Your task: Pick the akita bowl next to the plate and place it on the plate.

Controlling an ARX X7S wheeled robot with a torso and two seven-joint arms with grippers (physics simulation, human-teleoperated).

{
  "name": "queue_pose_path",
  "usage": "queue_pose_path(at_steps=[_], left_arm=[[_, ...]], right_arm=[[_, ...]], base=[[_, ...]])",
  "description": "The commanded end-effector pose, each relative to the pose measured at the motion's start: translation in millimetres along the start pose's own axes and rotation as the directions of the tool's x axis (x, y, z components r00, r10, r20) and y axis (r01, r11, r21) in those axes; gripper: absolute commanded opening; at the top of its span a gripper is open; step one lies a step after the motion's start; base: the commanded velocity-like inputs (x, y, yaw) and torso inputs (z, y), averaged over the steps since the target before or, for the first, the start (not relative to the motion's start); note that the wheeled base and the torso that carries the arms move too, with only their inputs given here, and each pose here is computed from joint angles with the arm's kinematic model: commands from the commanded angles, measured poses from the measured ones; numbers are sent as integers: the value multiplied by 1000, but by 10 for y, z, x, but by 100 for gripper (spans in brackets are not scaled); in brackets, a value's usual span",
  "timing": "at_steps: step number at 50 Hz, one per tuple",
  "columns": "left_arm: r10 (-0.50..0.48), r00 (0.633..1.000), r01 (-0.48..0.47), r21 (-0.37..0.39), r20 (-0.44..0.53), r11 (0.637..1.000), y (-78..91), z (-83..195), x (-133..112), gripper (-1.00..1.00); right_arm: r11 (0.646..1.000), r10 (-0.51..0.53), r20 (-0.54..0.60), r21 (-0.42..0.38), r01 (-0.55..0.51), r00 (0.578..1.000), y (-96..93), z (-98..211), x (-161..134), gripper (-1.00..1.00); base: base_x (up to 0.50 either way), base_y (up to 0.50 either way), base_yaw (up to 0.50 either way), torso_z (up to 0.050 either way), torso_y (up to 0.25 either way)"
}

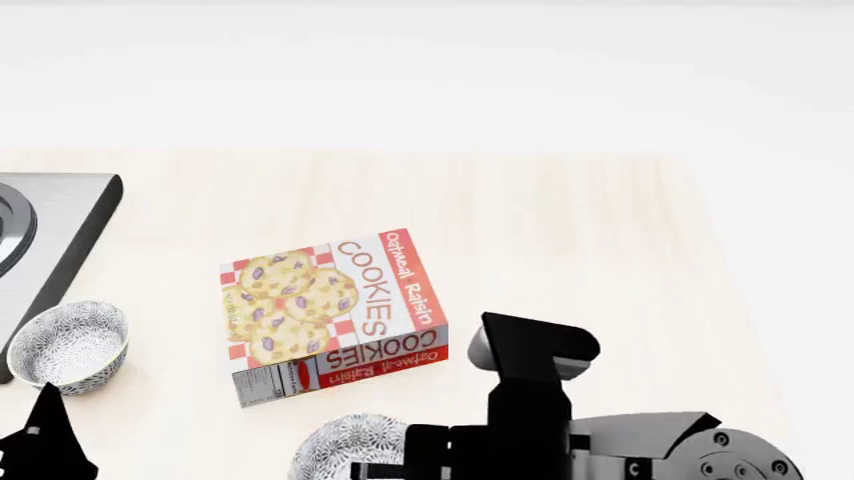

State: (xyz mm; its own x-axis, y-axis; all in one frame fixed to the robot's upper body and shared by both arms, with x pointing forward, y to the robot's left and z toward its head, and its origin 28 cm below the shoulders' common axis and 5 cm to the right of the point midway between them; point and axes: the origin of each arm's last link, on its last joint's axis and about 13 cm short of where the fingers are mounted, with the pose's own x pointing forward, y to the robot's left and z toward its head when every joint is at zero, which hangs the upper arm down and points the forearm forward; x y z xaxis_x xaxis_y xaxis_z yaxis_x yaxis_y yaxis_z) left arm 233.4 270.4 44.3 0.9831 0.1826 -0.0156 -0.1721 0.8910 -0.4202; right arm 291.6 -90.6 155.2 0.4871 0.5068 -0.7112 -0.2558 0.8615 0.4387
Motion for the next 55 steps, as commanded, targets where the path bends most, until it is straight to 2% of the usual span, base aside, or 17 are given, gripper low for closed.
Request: queue_pose_path(at_steps=[1, 13, 46, 55], left_arm=[[0, 1000, 0, -1, 0, 1000, -1, 4, -5, 100], [0, 1000, 0, -1, 0, 1000, -12, 24, -20, 100], [0, 1000, 0, -3, -2, 1000, -5, 11, 1, 100], [0, 1000, 0, -4, -2, 1000, -2, 11, 1, 100]], right_arm=[[999, 36, -25, -17, -36, 999, 21, -57, 32, -100], [999, 25, -32, -26, -25, 999, -6, -86, 105, -100], [994, -16, -57, -110, 10, 998, -23, -166, 246, -100], [995, -22, -62, -103, 16, 998, -52, -190, 263, -100]], base=[[0, 0, 0, 0, 0], [0, 0, 0, 0, 0], [0, 0, 0, 0, 0], [0, 0, 0, 0, 0]])
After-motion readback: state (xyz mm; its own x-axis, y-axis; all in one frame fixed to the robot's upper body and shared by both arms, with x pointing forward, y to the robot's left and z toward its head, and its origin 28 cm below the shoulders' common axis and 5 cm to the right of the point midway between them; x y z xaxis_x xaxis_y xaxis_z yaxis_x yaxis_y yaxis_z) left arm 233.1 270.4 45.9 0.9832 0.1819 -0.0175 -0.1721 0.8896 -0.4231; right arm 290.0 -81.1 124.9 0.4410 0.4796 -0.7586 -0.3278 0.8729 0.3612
